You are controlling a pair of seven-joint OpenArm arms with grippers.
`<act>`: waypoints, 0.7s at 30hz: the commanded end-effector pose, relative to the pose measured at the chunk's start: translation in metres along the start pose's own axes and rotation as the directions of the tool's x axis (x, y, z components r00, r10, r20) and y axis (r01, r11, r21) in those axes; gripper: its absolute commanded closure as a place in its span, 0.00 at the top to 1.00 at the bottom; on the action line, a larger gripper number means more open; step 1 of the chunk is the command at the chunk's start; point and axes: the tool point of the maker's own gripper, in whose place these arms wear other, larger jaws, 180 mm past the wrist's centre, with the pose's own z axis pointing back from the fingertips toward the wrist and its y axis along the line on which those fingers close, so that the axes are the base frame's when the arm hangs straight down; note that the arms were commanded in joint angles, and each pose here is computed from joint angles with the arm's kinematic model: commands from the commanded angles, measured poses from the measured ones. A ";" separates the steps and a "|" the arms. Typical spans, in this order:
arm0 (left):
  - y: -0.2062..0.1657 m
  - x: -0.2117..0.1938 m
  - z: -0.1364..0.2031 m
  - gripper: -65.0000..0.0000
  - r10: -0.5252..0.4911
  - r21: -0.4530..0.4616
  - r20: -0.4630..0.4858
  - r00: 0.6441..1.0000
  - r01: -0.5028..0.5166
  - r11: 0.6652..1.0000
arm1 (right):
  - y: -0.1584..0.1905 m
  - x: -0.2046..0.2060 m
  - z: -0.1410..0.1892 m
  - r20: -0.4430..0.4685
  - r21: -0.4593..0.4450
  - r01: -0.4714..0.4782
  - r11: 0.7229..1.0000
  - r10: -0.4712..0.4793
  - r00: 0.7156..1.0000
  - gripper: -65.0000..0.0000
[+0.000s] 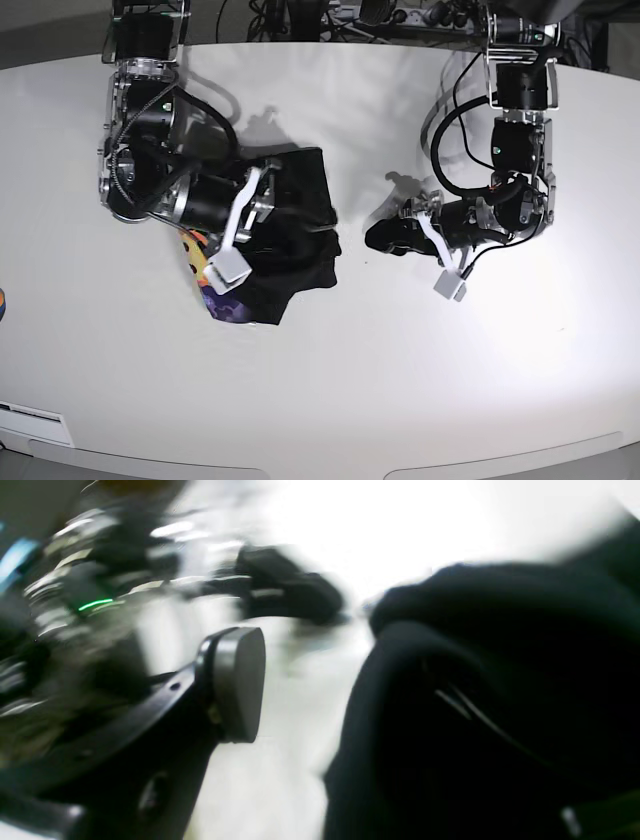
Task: Fold the T-shirt properly
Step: 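Lift the strip's other end with the right gripper and fold it over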
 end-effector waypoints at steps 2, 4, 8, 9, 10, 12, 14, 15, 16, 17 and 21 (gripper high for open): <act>-0.008 0.021 0.005 0.37 -0.028 -0.030 0.060 0.998 0.029 0.999 | 0.009 0.024 -0.004 0.043 0.035 -0.067 0.997 0.065 0.997 0.60; -0.008 0.021 0.005 0.37 -0.028 -0.029 0.060 0.998 0.030 0.999 | 0.011 0.030 -0.007 0.045 0.047 -0.088 0.995 0.086 0.995 0.60; -0.008 0.021 0.005 0.37 -0.028 -0.029 0.059 0.998 0.030 0.999 | 0.010 0.042 -0.007 0.058 0.044 -0.118 0.992 0.115 0.992 0.60; -0.008 0.021 0.005 0.37 -0.028 -0.029 0.059 0.998 0.030 0.999 | 0.010 0.046 -0.007 0.067 0.043 -0.126 0.991 0.123 0.990 0.58; -0.008 0.021 0.005 0.37 -0.028 -0.029 0.059 0.998 0.030 0.999 | 0.009 0.050 -0.007 0.072 0.041 -0.134 0.990 0.131 0.989 0.51; -0.008 0.021 0.005 0.37 -0.028 -0.029 0.059 0.998 0.030 0.999 | 0.003 0.058 -0.004 0.078 0.014 -0.155 0.988 0.153 0.985 0.18; -0.008 0.021 0.005 0.37 -0.028 -0.029 0.059 0.998 0.030 0.999 | -0.014 0.064 0.003 0.070 -0.066 -0.173 0.983 0.177 0.982 0.00; -0.007 0.021 0.005 0.37 -0.028 -0.028 0.058 0.998 0.030 0.999 | -0.025 0.069 0.009 0.086 -0.121 -0.176 0.977 0.187 0.978 0.00; -0.007 0.020 0.005 0.37 -0.029 -0.027 0.055 0.998 0.031 0.999 | -0.035 0.072 0.016 0.098 -0.174 -0.176 0.969 0.195 0.976 0.00; -0.007 0.020 0.006 0.37 -0.030 -0.026 0.053 0.998 0.031 0.999 | -0.046 0.072 0.022 0.090 -0.221 -0.165 0.961 0.189 0.978 0.00; -0.001 0.018 0.011 0.37 -0.033 -0.009 0.044 0.998 0.033 0.999 | -0.071 0.052 0.035 0.024 -0.337 -0.095 0.937 0.110 0.994 0.36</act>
